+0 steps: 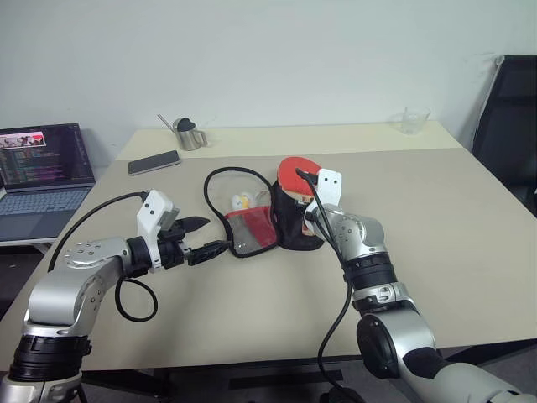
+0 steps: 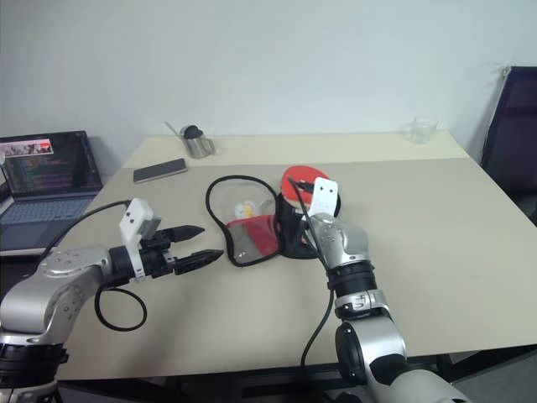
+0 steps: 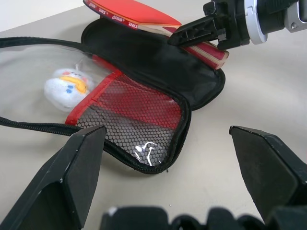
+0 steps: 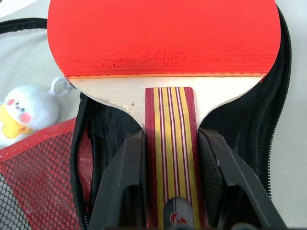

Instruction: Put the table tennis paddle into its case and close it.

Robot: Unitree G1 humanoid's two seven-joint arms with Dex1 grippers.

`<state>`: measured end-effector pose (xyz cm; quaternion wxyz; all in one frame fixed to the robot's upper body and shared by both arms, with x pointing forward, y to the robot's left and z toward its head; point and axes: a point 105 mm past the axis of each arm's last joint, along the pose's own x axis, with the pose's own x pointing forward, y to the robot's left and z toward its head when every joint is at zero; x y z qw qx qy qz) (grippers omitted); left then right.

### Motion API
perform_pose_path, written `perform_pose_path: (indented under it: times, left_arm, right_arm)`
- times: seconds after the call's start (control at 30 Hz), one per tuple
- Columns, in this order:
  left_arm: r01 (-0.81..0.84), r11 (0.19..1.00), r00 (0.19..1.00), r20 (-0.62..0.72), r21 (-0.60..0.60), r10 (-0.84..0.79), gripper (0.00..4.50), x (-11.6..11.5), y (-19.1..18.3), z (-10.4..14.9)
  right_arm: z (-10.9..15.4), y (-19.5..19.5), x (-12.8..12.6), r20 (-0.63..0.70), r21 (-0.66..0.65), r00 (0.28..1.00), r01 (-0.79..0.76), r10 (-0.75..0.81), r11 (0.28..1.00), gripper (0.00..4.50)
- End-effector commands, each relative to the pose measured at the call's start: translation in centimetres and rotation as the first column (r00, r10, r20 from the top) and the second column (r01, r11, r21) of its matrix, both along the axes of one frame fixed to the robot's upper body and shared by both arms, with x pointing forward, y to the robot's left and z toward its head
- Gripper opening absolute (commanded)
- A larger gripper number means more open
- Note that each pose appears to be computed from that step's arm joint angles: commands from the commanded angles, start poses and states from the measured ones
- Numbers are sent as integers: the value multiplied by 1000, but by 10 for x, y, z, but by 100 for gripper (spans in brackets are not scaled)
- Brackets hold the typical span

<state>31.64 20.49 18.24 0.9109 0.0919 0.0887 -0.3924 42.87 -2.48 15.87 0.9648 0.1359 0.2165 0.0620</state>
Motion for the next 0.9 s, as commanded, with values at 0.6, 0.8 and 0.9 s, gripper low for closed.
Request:
perform_pose_path:
  times: [0.6, 0.8, 0.9]
  left_arm:
    - [5, 1000, 999, 53, 20, -6, 450, -3, -1, 13]
    - [9, 1000, 998, 61, 24, -10, 450, -4, -3, 15]
    - [8, 1000, 998, 63, 25, -10, 450, -4, -4, 16]
  right_arm:
    - [-22, 39, -12, -60, 79, 995, -81, 86, 994, 109]
    - [-22, 42, -12, -59, 137, 993, -89, 98, 986, 234]
    - [-23, 41, -13, -62, 124, 993, -93, 101, 988, 338]
